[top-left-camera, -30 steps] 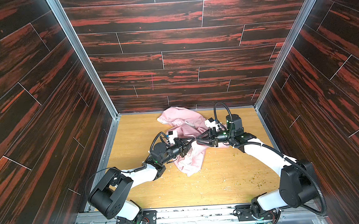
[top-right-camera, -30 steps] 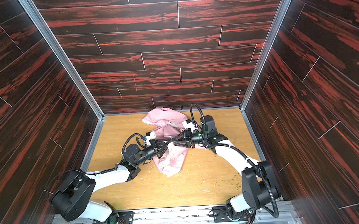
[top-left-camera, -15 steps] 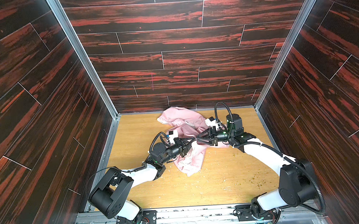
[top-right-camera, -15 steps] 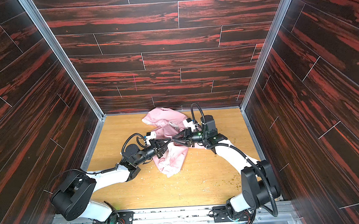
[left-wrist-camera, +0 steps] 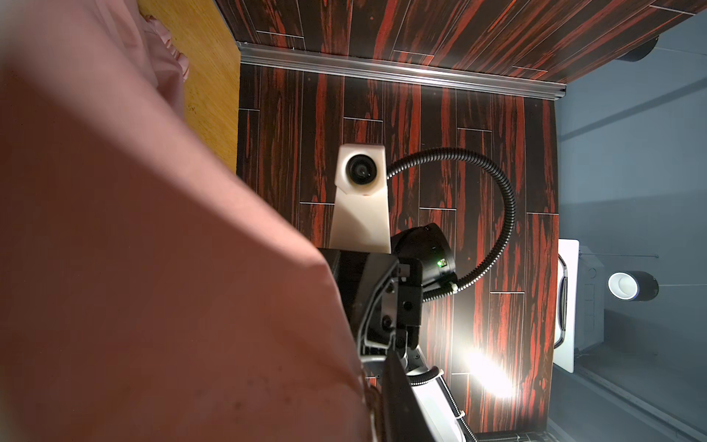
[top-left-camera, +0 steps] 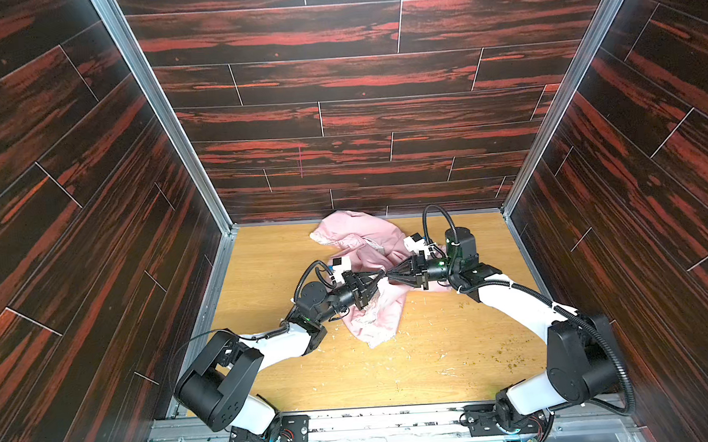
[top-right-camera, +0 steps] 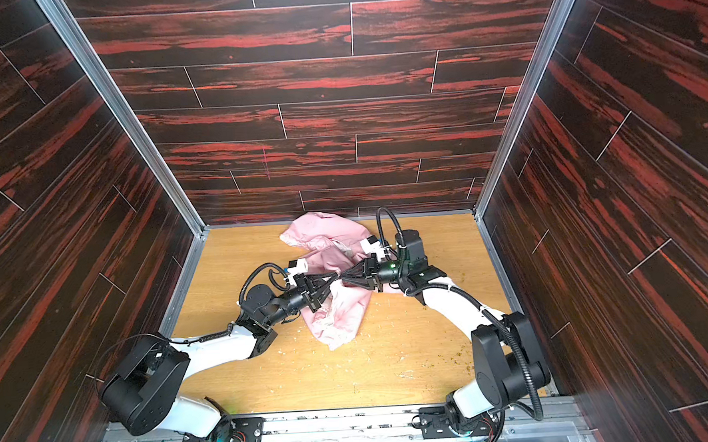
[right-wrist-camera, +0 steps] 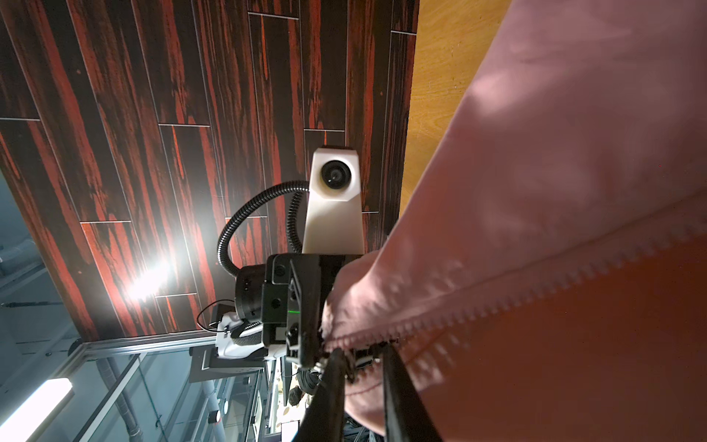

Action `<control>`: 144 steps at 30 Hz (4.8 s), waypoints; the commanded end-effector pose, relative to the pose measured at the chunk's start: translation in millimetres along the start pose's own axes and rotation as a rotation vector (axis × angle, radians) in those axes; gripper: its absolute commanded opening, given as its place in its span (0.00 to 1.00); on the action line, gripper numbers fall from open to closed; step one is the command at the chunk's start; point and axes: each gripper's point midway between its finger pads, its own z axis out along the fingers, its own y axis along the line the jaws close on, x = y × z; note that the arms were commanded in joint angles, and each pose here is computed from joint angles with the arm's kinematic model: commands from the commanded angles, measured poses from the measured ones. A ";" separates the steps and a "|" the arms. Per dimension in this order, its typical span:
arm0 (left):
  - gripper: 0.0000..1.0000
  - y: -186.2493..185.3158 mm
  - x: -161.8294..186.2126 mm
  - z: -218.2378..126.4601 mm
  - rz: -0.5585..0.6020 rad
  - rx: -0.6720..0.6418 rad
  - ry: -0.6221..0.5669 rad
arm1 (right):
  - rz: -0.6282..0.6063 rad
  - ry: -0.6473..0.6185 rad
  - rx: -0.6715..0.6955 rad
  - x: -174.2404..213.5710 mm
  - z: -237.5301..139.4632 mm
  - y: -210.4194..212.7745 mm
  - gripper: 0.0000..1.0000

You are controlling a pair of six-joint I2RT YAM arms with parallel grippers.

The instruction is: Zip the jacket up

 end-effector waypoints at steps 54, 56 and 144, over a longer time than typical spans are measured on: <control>0.48 9.6 9.1 0.2 -0.014 -0.057 0.020 | -0.030 -0.005 0.100 -6.4 3.9 -4.9 0.00; 0.48 11.0 11.3 -0.7 -0.012 -0.071 0.027 | -0.026 -0.012 0.107 -7.4 3.6 -6.3 0.00; 0.00 -136.7 -233.9 -161.9 0.436 -0.912 -0.570 | -0.007 -0.974 0.706 -213.5 -281.5 -23.8 0.00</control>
